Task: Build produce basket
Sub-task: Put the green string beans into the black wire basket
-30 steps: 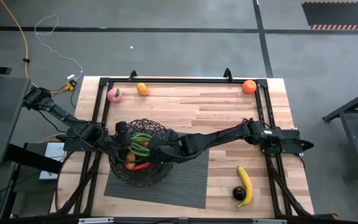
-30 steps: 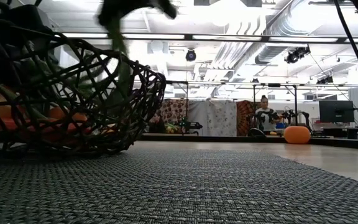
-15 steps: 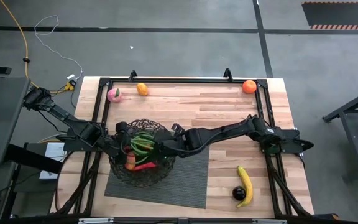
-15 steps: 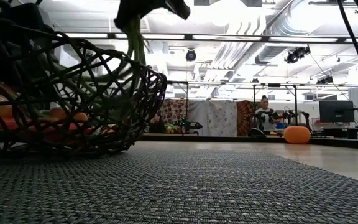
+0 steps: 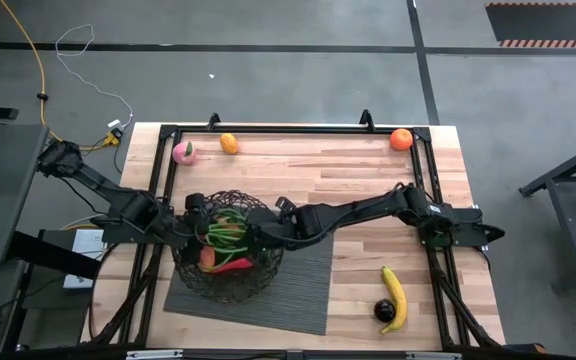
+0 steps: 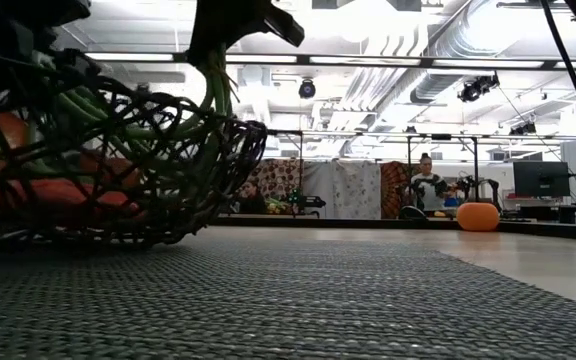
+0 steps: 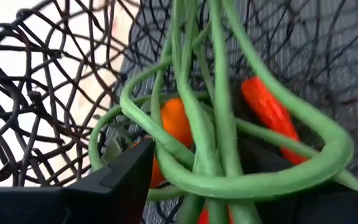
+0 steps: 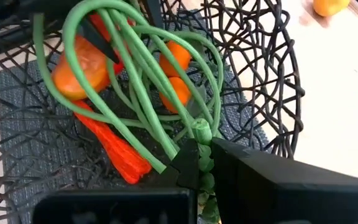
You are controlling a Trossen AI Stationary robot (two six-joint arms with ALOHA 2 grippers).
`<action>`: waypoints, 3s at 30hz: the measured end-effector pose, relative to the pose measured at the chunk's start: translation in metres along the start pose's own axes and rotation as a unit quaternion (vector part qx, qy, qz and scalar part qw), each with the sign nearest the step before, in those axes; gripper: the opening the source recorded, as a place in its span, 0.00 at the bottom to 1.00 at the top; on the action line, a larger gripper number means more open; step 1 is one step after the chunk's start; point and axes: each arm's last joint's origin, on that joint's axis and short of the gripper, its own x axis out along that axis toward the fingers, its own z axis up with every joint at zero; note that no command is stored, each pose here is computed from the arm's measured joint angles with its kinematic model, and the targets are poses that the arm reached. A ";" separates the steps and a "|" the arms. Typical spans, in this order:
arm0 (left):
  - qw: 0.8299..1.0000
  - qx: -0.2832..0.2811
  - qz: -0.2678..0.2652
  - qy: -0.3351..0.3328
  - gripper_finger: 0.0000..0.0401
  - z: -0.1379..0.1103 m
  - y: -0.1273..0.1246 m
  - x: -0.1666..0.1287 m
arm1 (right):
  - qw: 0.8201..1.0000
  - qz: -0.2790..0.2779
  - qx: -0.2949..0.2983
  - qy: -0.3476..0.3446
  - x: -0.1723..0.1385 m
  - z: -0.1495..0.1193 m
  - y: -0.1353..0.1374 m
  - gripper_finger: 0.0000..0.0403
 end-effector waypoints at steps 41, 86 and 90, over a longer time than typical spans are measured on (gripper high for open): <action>0.992 0.073 0.055 0.090 0.55 0.004 -0.036 0.070 | 0.999 0.036 0.027 0.023 0.003 0.010 -0.013 0.01; 0.981 0.168 -0.100 0.012 0.55 0.046 -0.041 0.055 | 0.997 0.024 0.049 0.061 0.067 -0.005 -0.052 0.01; 0.984 0.137 -0.102 -0.045 0.55 0.057 -0.044 0.054 | 0.996 0.015 0.050 0.071 0.071 -0.009 -0.057 0.01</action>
